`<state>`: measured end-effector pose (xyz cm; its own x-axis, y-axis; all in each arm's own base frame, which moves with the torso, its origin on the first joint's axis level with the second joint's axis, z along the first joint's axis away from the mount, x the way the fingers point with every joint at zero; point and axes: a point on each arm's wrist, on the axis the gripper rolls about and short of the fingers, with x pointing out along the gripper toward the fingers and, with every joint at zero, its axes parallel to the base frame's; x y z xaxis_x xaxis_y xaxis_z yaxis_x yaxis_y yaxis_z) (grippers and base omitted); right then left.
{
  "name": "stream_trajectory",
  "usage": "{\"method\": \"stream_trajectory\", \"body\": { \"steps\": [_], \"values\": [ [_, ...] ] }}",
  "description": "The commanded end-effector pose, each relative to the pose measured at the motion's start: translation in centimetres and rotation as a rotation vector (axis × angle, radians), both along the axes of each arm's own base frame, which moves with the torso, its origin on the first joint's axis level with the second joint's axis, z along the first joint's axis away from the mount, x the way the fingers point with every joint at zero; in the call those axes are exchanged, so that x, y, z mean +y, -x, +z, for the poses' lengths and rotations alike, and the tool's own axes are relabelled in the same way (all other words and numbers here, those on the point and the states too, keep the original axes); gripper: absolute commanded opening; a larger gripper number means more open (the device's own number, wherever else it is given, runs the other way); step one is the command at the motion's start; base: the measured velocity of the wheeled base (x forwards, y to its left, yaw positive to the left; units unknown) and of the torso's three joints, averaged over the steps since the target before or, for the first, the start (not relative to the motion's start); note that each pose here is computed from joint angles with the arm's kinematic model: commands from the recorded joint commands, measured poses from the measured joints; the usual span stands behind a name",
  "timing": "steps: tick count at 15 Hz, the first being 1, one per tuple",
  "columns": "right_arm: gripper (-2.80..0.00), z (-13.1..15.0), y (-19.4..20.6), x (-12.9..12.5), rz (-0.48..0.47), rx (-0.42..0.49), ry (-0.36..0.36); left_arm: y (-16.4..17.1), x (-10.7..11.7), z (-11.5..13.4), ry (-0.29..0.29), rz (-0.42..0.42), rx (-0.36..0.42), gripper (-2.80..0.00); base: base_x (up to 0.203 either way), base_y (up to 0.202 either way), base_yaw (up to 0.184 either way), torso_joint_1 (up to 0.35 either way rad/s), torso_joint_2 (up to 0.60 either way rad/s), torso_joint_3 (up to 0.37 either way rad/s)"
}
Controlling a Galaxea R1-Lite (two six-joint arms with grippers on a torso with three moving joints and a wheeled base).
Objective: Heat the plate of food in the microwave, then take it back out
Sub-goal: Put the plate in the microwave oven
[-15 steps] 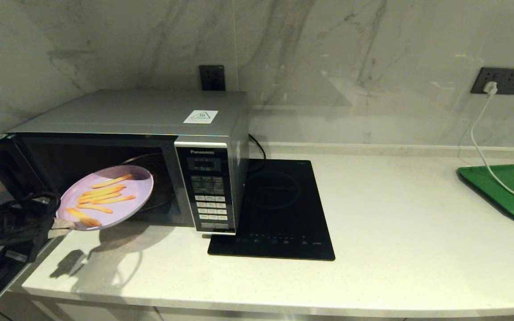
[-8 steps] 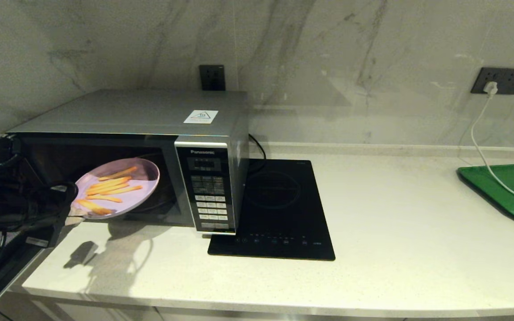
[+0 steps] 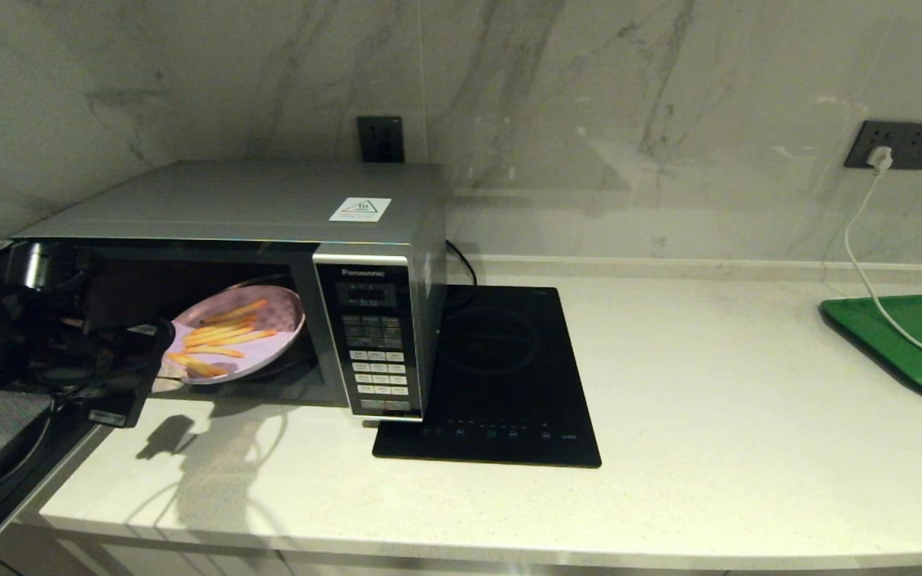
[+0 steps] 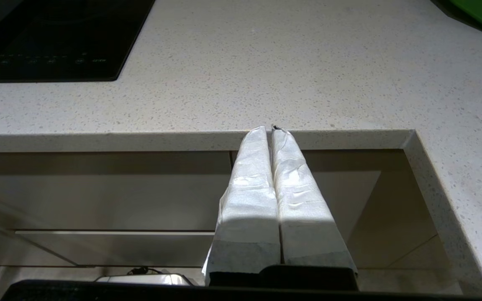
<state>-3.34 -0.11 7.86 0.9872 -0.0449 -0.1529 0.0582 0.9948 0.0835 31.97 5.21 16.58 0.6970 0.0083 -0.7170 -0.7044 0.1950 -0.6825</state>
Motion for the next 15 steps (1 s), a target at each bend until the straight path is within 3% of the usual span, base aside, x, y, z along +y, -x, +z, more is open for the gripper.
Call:
{"method": "stream_trajectory", "body": {
  "steps": [1,6,15],
  "values": [
    [-2.80,0.0,0.0,0.0,0.000,0.001,0.000,-1.3,-0.1,-0.9,0.011,-0.002,0.020,-2.80,0.000,0.000,0.000,0.000,0.00,0.000],
    [-2.80,0.0,0.0,0.0,0.000,0.002,0.000,-2.5,0.1,-1.9,0.016,0.002,0.036,-2.80,0.000,0.000,0.000,0.000,0.00,0.000],
    [-2.80,0.0,0.0,0.0,0.000,0.003,0.000,-4.3,0.4,-1.6,0.026,0.005,0.000,-2.80,0.000,0.000,0.000,0.000,0.00,0.000]
  ]
}}
